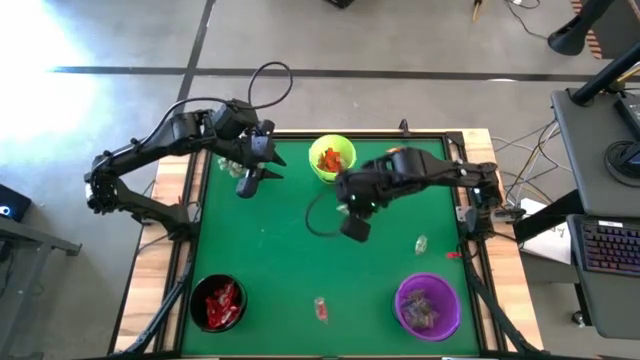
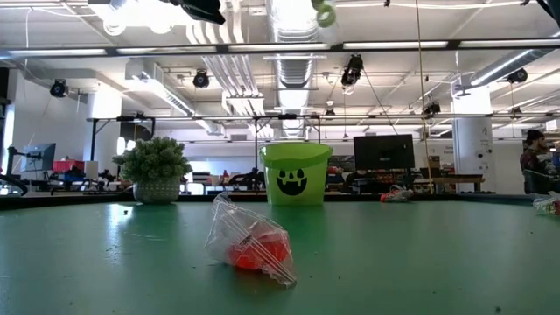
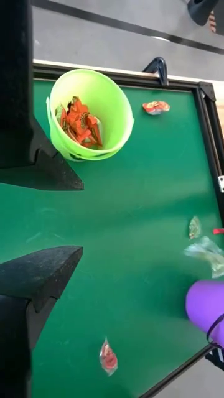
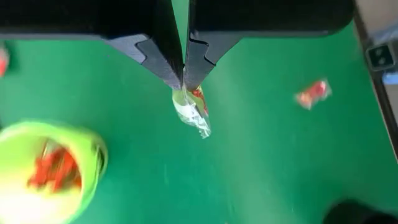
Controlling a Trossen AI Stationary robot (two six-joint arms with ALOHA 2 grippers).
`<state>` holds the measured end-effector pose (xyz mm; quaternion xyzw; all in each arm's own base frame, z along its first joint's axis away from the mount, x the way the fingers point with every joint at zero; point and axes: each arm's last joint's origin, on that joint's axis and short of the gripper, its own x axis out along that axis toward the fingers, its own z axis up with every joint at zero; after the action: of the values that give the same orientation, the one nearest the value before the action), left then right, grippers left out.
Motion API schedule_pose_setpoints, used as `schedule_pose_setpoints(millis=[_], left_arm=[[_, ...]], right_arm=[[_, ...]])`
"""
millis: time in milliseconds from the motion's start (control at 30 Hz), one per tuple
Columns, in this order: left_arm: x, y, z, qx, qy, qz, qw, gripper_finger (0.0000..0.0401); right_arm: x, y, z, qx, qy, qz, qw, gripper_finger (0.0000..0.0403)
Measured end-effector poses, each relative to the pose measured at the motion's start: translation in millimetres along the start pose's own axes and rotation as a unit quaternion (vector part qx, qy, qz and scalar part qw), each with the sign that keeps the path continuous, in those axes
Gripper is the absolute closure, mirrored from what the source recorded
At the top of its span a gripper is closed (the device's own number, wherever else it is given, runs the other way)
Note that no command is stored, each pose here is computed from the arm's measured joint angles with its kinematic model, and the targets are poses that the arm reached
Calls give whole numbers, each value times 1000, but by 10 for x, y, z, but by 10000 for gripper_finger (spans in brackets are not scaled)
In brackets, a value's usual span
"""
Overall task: Organize candy in baskets
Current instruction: Put the green candy into the violet bucket
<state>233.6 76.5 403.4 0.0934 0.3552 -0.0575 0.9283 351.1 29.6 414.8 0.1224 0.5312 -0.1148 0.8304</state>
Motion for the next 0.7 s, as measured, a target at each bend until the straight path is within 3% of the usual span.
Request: schedule_pose_setpoints(millis=[367,700], left_arm=[[-1,-16,-31,10,15,-8,1000,264],[-2,-21,-41,12,20,-11,1000,264]], right_arm=[[-82,695,-422,97,26,33,994,394],[-131,1409,-1098,240,55,27,969,394]])
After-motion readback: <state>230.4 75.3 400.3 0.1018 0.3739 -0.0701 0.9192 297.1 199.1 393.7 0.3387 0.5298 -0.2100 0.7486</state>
